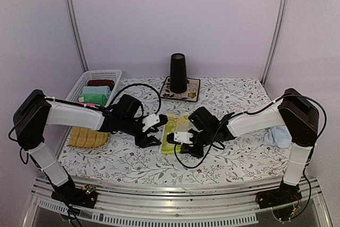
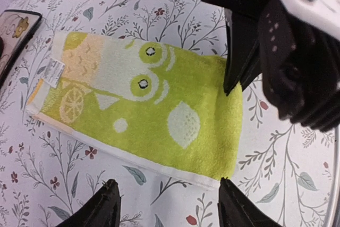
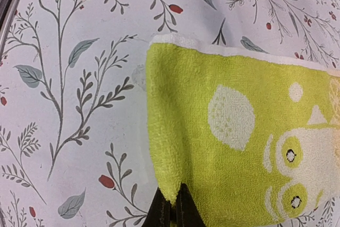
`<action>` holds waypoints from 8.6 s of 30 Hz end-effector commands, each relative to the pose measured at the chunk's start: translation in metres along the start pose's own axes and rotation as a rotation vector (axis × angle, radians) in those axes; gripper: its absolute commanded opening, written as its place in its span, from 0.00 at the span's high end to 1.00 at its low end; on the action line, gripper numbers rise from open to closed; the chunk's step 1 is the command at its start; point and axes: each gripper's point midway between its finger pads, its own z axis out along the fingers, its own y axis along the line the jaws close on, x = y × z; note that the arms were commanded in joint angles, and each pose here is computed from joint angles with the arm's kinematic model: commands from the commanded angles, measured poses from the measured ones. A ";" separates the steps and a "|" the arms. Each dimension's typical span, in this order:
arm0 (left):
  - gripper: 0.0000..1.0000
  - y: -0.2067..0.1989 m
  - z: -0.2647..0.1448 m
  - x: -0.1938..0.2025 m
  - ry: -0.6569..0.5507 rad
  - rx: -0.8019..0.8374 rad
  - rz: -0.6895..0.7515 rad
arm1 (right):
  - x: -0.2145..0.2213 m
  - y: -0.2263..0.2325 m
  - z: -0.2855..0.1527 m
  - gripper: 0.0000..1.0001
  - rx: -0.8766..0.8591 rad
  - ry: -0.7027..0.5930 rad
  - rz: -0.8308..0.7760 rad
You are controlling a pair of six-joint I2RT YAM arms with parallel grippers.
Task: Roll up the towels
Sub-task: Roll the towel at the center of the board.
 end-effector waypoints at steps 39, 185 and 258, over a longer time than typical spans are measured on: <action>0.48 -0.055 0.036 0.000 -0.078 -0.447 0.803 | 0.014 -0.020 0.006 0.97 -0.522 -0.002 0.757; 1.00 -0.033 0.057 -0.008 0.003 0.248 0.215 | 0.006 -0.089 -0.098 0.29 -0.104 -0.195 0.521; 0.30 0.010 0.009 -0.017 -0.004 0.248 -0.126 | 0.004 -0.005 0.016 0.98 0.066 0.052 -0.114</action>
